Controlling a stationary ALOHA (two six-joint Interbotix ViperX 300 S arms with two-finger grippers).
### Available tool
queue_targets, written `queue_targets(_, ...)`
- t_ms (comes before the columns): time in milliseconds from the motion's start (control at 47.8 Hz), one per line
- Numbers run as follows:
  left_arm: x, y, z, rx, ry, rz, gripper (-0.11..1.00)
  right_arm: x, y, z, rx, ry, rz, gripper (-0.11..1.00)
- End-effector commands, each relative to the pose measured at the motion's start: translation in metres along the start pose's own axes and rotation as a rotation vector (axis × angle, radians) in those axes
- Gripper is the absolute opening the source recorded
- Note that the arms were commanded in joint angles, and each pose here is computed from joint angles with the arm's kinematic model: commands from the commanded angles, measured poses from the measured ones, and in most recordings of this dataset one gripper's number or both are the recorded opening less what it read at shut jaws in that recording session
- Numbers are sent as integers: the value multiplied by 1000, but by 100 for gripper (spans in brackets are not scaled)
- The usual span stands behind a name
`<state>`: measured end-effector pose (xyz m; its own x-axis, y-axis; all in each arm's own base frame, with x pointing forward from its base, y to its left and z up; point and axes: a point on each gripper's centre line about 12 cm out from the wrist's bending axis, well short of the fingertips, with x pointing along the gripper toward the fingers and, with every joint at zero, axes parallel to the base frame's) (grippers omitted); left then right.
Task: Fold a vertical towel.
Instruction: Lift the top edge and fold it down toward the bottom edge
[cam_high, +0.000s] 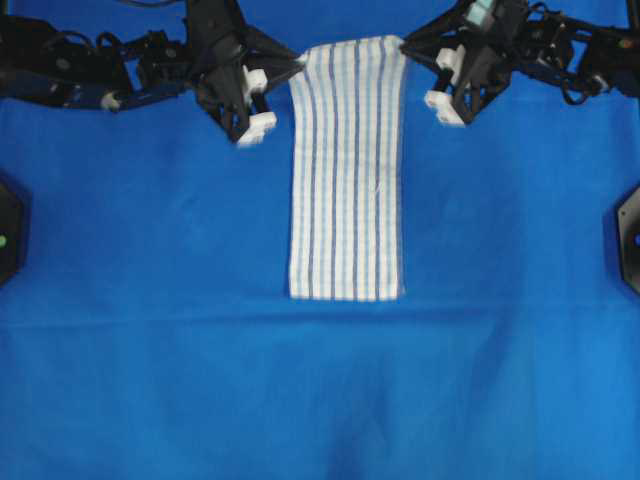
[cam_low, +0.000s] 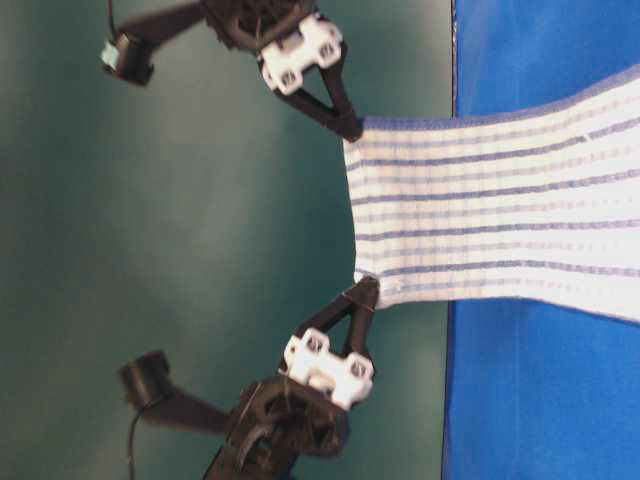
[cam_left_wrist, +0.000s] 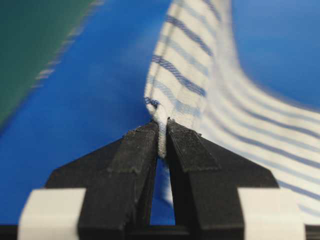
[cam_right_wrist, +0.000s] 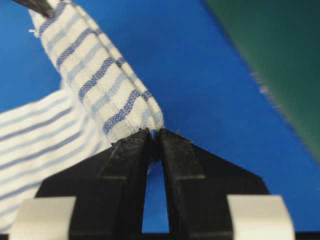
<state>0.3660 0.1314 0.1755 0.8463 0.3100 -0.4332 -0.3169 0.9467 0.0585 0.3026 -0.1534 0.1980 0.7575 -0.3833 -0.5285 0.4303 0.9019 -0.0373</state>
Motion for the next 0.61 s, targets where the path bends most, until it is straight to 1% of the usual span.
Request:
queue_targets(0,-12,-19,7,25,-26,-46,5,-12,18,3,-17,-28,44,11)
queue_targets(146,-21,-52,-7,63,12,-127,5,-23,50,-9,-54,-15,133,11)
queue_targets(230,-25,-73,-16,94,32,-181,5,-26,66,-16,-69,-1,177,11)
queue_targets(356,-26,-101,-30,128,62,-249,5,-28,87,-29,-59,34,232,11)
queue_targets(439,-25,-113,-37,132,79,-276,5,-27,100,-40,-56,73,263,11)
queue_targets(586,-21,-131,-51,157,96,-317,5,-25,122,-55,-45,128,310,11)
